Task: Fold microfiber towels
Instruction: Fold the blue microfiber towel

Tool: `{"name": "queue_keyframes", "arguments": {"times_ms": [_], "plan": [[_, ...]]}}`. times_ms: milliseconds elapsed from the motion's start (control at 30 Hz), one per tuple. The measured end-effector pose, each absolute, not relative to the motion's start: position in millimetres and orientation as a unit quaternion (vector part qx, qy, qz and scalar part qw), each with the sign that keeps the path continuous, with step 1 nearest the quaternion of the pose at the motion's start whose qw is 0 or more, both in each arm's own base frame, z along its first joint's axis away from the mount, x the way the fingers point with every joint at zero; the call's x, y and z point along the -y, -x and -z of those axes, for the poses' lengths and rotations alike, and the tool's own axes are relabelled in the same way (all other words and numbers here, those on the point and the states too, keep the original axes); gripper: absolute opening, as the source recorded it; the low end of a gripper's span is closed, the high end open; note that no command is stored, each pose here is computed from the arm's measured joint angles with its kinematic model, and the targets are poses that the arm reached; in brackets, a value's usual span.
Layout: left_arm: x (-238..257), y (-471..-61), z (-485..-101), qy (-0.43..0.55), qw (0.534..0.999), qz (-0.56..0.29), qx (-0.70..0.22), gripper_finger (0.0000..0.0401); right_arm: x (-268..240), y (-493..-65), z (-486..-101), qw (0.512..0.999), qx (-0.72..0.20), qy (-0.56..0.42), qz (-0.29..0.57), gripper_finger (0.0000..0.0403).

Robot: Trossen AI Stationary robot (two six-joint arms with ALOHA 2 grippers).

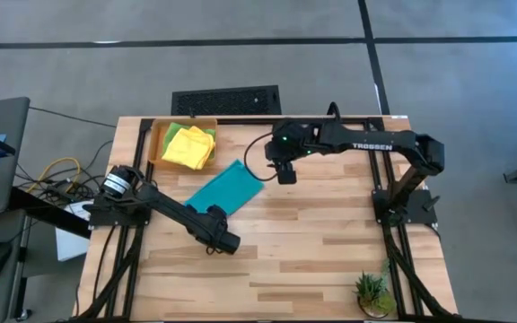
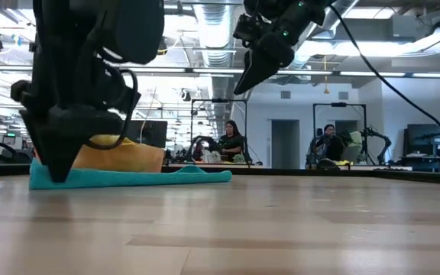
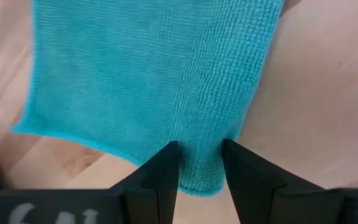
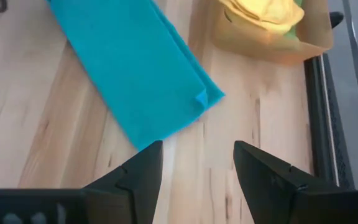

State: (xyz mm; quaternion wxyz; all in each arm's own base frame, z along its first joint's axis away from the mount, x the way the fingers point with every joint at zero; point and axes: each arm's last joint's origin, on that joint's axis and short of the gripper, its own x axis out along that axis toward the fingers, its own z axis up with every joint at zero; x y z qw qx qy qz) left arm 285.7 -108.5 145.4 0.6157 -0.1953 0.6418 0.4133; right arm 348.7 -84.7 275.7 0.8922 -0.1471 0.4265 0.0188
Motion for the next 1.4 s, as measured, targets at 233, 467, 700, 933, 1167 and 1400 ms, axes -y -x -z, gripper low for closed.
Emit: {"name": "queue_keyframes", "arguments": {"times_ms": [233,467,700,933,1167,1400], "plan": [[108.9,-285.0,-137.1,0.195,0.628,-0.376,-0.653,0.0118,77.2,-350.1,-275.4,0.891,-0.427,0.155,-0.03,0.0221],[108.5,-283.1,-135.5,0.2,0.621,-0.379,-0.656,0.0067,72.4,-347.8,-281.2,0.892,-0.421,0.161,-0.029,0.0221],[107.2,-285.7,-139.6,0.211,0.598,-0.371,-0.678,0.0004,69.0,-328.6,-309.3,0.904,-0.393,0.165,-0.018,0.0221],[91.2,-303.4,-162.5,0.179,0.607,-0.322,-0.704,0.0002,63.7,-302.8,-334.4,0.909,-0.381,0.167,-0.014,0.0221],[52.2,-326.4,-179.9,0.164,0.634,-0.271,-0.705,0.0001,61.6,-283.8,-346.1,0.908,-0.387,0.162,-0.01,0.0221],[1.4,-340.8,-197.1,0.144,0.654,-0.226,-0.707,0.0,60.4,-275.8,-349.7,0.907,-0.394,0.151,-0.006,0.0221]]}}
